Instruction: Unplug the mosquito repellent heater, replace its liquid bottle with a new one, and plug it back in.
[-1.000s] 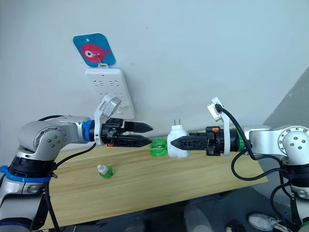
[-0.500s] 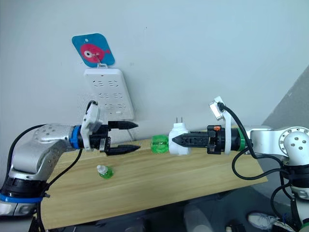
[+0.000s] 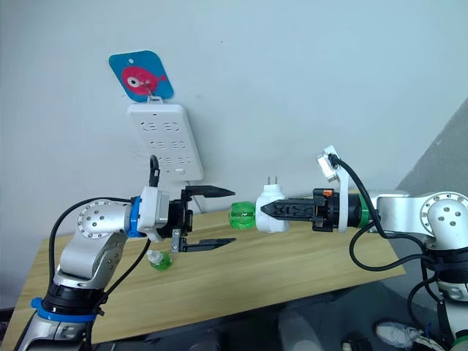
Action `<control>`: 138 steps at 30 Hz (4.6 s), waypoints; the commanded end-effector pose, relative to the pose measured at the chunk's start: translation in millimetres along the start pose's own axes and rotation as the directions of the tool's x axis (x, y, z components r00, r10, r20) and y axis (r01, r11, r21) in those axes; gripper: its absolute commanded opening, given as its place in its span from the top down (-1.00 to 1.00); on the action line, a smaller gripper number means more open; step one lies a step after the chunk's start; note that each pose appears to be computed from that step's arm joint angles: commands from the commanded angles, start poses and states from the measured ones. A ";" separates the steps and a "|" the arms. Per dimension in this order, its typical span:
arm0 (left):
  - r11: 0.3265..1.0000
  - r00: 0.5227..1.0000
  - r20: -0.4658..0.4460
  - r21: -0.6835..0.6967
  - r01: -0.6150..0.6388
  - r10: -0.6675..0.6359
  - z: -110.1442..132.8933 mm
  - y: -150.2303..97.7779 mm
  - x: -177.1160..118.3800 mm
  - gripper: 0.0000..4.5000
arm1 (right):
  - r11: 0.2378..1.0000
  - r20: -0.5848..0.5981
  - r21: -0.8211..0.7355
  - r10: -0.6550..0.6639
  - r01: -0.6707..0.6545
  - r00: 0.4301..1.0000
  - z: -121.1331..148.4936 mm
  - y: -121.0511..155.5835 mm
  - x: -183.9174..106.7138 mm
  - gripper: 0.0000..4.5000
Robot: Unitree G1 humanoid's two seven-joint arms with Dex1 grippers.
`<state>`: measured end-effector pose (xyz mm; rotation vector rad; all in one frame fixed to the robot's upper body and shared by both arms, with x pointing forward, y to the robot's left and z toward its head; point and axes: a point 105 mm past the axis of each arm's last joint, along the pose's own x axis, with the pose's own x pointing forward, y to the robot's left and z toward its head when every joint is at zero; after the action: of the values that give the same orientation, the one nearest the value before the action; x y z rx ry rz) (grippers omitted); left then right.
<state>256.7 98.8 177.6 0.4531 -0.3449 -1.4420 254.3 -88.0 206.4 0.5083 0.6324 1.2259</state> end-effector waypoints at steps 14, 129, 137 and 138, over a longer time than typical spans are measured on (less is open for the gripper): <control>0.984 0.997 0.053 0.166 -0.071 0.063 1.3 6.1 18.0 -1.00 | 0.998 0.034 -0.033 0.054 -0.053 0.998 9.3 15.2 0.9 -0.36; 0.869 0.905 0.050 -0.308 -0.388 0.422 -30.0 17.1 46.8 -0.01 | 0.957 0.518 -0.027 -0.233 0.289 0.823 -16.8 -23.5 24.0 -1.00; 0.869 0.900 0.060 -0.294 -0.397 0.432 -25.5 17.0 46.2 -0.01 | 0.982 0.579 0.035 -0.171 0.185 0.797 0.3 -20.4 29.4 -1.00; 0.869 0.900 0.060 -0.293 -0.398 0.432 -25.2 16.6 46.0 -0.01 | 0.984 0.581 0.038 -0.163 0.173 0.798 1.0 -19.6 30.2 -1.00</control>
<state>292.9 58.0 148.0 0.0433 -0.2494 -1.0694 277.1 -66.9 176.4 0.7311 0.1815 0.7985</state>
